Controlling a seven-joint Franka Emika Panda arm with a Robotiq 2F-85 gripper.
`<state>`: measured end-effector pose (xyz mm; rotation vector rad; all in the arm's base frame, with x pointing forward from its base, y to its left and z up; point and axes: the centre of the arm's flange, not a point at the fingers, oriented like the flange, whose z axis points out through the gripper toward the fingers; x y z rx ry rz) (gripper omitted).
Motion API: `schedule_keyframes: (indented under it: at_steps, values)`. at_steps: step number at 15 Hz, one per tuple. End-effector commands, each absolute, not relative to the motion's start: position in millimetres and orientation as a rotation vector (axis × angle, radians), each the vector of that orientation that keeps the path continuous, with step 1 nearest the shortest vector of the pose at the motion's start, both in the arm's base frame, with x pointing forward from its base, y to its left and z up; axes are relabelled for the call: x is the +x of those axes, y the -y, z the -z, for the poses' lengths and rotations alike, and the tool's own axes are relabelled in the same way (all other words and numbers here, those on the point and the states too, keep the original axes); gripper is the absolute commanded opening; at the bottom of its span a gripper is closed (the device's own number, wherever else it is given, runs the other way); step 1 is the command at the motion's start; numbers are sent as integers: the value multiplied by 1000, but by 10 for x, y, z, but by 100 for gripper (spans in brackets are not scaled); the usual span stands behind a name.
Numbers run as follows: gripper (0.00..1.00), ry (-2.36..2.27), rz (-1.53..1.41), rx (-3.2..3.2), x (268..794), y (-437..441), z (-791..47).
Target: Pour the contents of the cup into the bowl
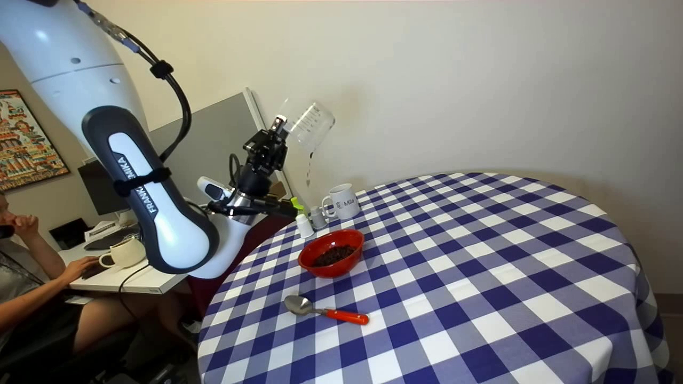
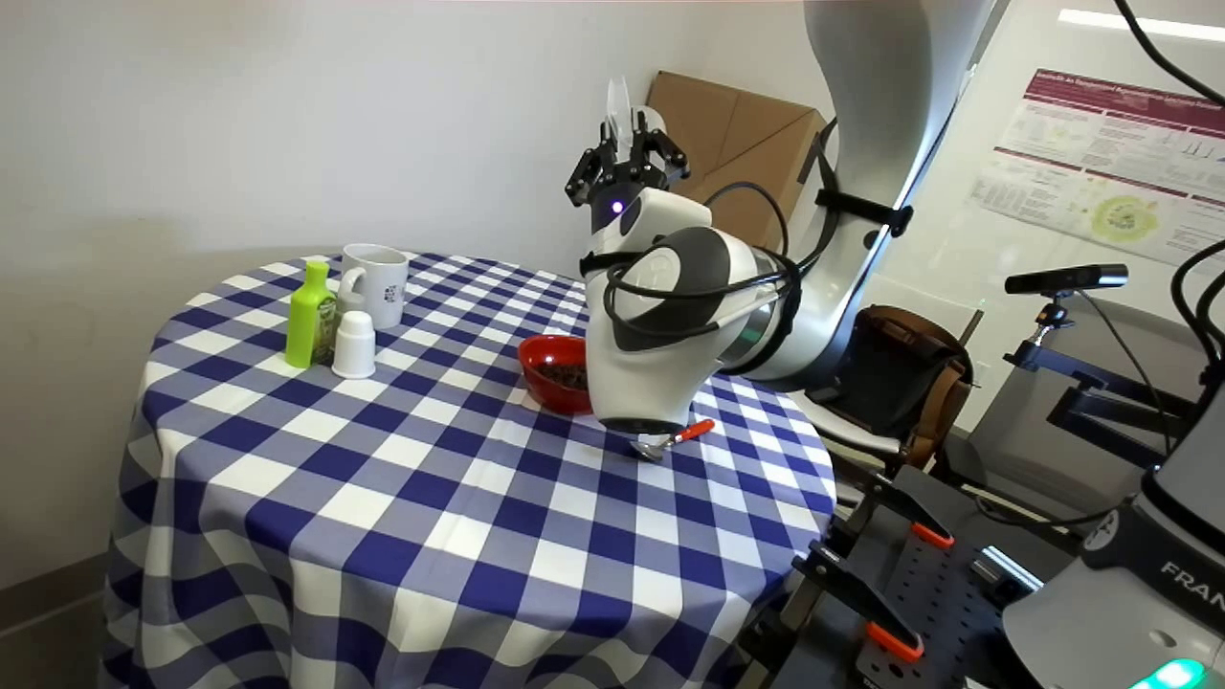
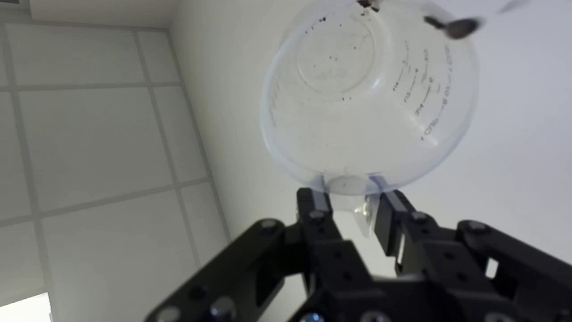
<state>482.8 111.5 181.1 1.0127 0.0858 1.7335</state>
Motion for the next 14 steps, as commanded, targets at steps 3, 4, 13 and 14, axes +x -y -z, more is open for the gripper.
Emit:
schedule_keyframes:
  at_steps: [3, 4, 13, 14]
  values:
    - [10, -122, -1710, 956, 4845, -1073, -1797]
    - [10, -108, -1699, 979, 4860, -1077, -1807]
    - [10, 227, -1573, 1436, 5482, -1165, -2431]
    - [10, 264, -1557, 1490, 5554, -1155, -2526]
